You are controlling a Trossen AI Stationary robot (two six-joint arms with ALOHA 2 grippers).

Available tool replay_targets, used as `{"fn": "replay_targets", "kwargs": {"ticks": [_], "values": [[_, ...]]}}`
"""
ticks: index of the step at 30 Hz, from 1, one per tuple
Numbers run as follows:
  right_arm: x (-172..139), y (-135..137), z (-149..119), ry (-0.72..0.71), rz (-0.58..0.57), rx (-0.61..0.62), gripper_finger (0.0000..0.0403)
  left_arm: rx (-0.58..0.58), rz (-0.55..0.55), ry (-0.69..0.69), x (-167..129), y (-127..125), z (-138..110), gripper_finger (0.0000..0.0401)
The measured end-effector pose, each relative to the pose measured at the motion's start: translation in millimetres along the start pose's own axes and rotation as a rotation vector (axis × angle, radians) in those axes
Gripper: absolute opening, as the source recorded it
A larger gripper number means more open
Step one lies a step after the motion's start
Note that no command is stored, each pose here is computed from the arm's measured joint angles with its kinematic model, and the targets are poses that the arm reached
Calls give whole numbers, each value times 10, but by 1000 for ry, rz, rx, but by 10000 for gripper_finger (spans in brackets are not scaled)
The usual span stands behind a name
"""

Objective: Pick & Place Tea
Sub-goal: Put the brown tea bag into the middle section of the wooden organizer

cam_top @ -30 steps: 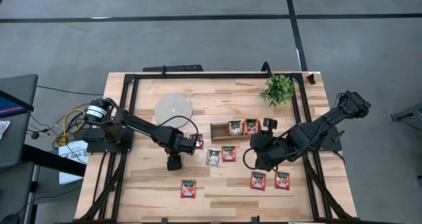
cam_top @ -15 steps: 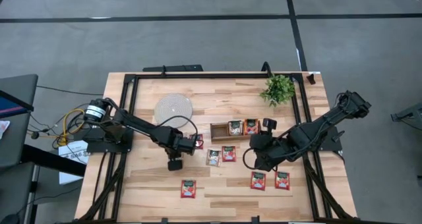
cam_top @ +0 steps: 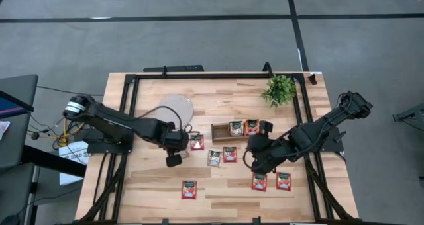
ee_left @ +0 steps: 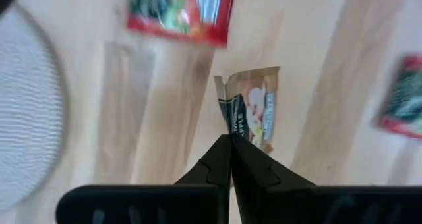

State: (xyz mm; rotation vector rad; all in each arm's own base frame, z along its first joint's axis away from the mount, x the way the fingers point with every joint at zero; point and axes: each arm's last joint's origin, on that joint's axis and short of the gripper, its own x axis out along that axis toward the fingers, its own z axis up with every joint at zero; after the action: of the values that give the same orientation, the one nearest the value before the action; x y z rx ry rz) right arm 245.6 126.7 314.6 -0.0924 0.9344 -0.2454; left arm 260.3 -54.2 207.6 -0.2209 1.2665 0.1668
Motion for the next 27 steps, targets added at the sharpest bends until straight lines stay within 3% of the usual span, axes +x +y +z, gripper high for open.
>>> {"fn": "replay_targets", "kwargs": {"ticks": [4,11,20,27], "values": [[31,-2,154,-109,42,-2,98,-3,-14,-167,-338,-29,139,0],[146,-193,464,-251,147,-25,99,94,-25,-395,-763,-184,496,0],[271,-466,607,-276,194,-2,164,154,65,-510,-845,-307,802,0],[513,-486,645,-227,208,7,222,161,73,-631,-859,-368,963,0]]}}
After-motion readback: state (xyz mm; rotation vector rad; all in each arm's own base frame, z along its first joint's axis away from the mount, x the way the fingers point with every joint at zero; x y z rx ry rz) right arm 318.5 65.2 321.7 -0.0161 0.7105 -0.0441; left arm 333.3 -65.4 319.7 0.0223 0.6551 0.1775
